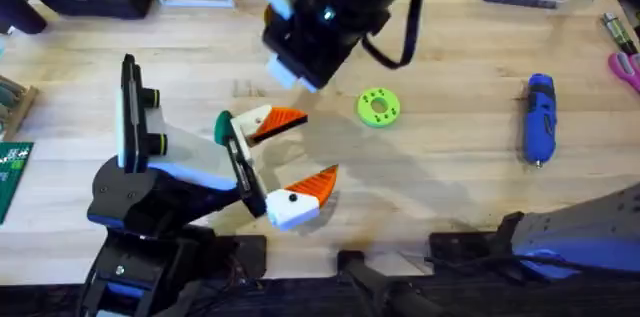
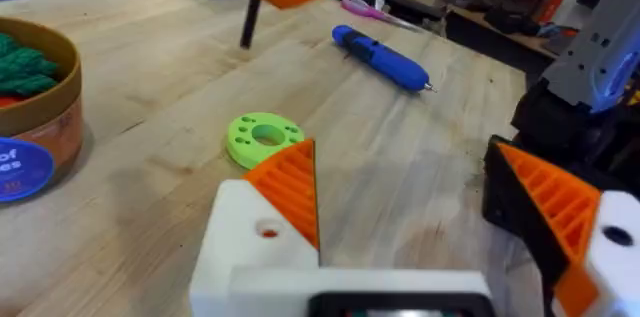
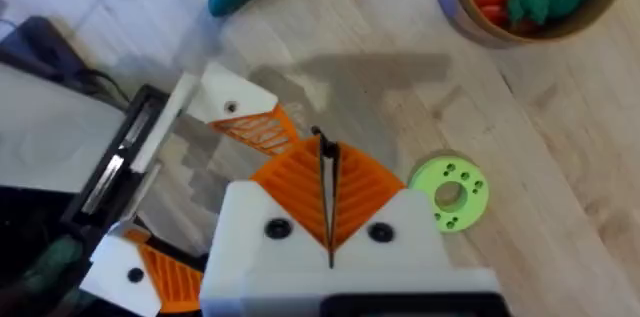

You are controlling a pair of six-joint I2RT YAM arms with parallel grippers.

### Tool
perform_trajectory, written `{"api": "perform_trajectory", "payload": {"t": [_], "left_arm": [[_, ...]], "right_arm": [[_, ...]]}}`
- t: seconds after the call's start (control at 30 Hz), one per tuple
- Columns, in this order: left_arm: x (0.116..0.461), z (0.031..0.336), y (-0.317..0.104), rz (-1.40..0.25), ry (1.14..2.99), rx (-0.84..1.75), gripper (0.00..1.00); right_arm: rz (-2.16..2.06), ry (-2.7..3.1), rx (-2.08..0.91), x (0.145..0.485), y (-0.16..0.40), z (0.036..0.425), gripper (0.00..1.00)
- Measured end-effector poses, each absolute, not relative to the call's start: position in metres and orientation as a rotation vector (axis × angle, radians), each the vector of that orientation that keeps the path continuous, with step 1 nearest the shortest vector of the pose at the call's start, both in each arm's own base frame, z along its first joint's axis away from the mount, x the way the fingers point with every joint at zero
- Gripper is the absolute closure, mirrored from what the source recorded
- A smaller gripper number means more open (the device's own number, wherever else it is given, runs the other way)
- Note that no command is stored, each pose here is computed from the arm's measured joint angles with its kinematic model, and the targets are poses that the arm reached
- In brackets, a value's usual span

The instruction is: Pick up the gripper from the table and insert it into the empty holder that is missing its gripper. Then pick up a screw, insert it into the mounting hole, and use the screwdriver to tighten it. Finally, clean up the table by picking up the vegetable and placing it into the bucket.

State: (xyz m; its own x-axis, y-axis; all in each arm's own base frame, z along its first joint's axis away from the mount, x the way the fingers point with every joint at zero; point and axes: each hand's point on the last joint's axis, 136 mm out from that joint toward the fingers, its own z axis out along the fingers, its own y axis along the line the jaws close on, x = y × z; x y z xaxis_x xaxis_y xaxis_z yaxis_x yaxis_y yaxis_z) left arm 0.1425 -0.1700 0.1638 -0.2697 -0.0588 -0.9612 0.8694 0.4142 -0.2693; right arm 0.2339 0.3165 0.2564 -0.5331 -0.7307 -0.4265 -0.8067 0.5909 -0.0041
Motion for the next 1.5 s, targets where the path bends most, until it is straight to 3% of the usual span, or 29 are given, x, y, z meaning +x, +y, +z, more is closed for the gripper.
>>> {"api": "perform_trajectory", "payload": {"t": [0.47,0.8,1.5], "left_arm": [[0.142,0.164,-0.170,-1.069,1.583,0.736,0.015],[0.142,0.164,-0.170,-1.069,1.583,0.736,0.015],[0.142,0.164,-0.170,-1.069,1.583,0.736,0.015]], "right_arm": [[0.340,2.318,-1.460,0.203,0.343,0.256,0.993],[0.329,2.322,-1.592,0.189,0.359,0.230,0.993],[0.302,2.310,-1.590,0.194,0.361,0.227,0.993]]}}
